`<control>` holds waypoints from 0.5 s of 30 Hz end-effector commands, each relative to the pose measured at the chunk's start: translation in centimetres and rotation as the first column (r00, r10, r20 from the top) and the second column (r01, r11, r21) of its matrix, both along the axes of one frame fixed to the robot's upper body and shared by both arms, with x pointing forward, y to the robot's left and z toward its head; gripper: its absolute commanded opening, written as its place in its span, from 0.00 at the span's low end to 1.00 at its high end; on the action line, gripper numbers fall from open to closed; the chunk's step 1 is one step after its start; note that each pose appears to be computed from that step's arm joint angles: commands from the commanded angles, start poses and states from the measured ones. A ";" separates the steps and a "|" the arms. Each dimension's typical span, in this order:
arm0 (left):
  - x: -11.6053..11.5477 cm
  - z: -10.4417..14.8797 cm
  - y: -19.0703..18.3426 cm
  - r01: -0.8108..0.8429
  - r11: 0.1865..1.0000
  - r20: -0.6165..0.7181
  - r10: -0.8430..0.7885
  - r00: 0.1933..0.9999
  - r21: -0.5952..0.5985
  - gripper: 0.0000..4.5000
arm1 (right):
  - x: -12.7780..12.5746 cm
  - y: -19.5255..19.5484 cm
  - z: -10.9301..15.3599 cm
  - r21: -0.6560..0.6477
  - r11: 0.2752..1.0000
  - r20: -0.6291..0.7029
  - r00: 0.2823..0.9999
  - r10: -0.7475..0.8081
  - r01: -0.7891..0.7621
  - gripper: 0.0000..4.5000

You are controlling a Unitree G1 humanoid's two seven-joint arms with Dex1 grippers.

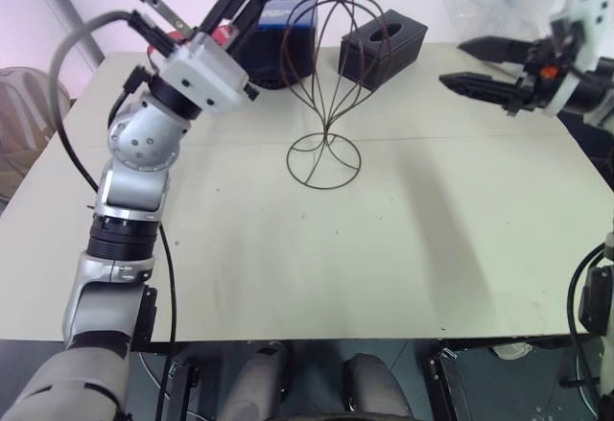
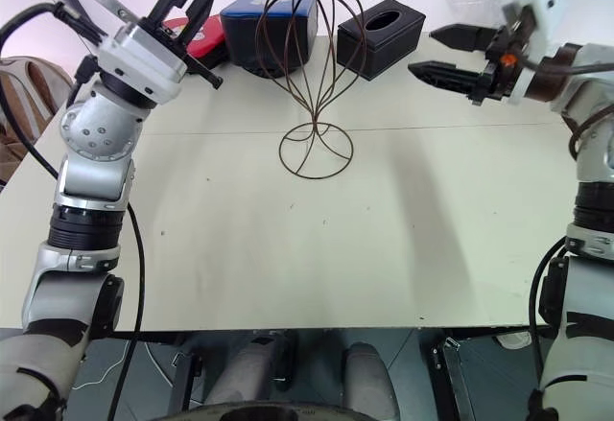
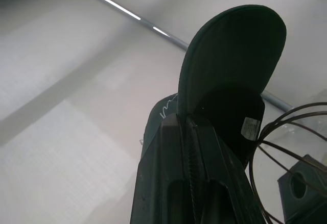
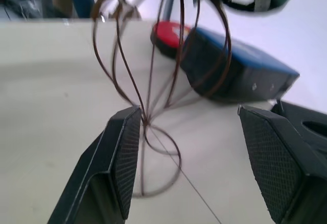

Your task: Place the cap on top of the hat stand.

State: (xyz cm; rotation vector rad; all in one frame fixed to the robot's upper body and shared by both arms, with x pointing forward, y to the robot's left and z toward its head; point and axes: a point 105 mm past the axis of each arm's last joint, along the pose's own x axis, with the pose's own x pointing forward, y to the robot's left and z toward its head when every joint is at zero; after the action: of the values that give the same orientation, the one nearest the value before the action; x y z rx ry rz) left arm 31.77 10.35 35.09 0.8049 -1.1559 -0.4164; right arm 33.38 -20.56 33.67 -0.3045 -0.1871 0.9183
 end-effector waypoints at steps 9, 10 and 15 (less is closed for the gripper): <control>-2.1 -0.1 0.8 0.004 1.000 0.072 -0.004 0.997 0.001 0.01 | -5.9 -0.4 5.7 0.218 0.969 0.021 0.993 0.113 -0.115 0.68; -2.2 -0.4 0.8 0.003 1.000 0.071 -0.003 0.997 0.008 0.01 | -6.0 -0.5 5.6 0.221 0.968 0.011 0.993 0.115 -0.115 0.68; -2.5 -1.4 0.6 0.007 1.000 0.070 -0.009 0.997 0.029 0.01 | -6.0 -0.5 4.6 0.214 0.972 -0.014 0.994 0.105 -0.100 0.68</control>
State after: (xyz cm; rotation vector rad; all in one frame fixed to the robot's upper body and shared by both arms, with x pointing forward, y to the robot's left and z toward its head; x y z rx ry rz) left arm 30.52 10.65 32.43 0.8379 -1.1466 -0.4450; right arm 28.53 -21.11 36.92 -0.0452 -0.2236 0.9946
